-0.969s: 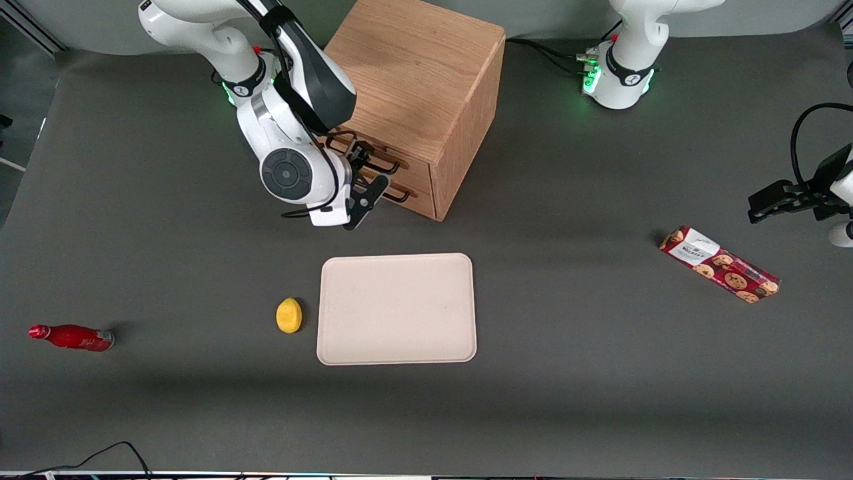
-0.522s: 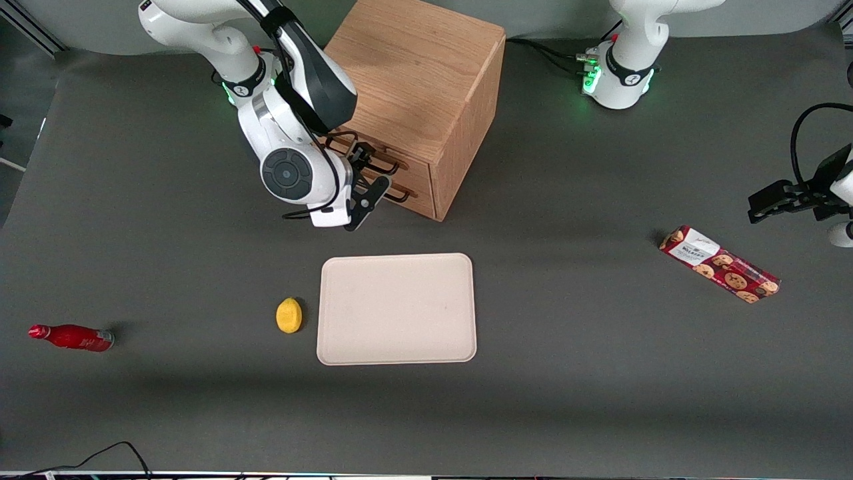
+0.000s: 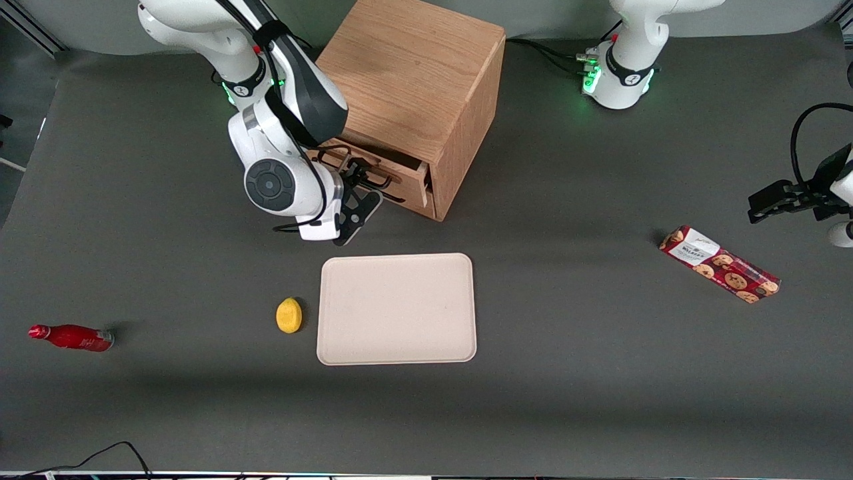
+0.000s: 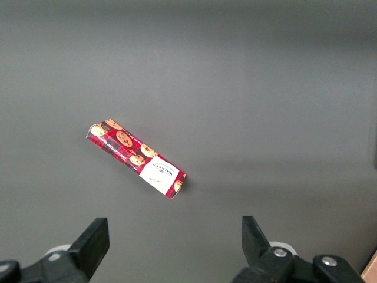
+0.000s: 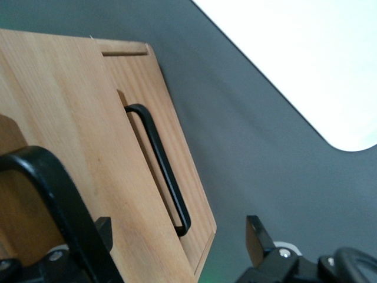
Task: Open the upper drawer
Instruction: 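Pull the upper drawer outward by its handle with the right gripper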
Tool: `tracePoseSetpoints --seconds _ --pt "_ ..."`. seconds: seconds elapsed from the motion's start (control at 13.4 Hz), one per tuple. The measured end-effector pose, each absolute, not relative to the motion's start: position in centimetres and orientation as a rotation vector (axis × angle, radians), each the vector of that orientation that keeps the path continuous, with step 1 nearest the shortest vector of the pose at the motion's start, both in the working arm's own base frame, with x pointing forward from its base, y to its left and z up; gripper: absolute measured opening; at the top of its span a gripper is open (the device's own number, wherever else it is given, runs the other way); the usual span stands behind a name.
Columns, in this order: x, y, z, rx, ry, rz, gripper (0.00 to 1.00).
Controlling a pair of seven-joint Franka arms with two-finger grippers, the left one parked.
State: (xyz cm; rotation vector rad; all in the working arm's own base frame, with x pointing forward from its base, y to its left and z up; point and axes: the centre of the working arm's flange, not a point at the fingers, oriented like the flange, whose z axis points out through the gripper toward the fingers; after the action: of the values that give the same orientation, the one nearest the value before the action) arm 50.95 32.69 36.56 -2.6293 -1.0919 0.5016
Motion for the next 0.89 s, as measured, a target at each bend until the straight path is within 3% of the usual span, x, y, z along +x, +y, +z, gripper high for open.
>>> tracePoseSetpoints --seconds 0.89 --pt "55.7 28.8 36.1 -2.603 -1.11 0.425 1.0"
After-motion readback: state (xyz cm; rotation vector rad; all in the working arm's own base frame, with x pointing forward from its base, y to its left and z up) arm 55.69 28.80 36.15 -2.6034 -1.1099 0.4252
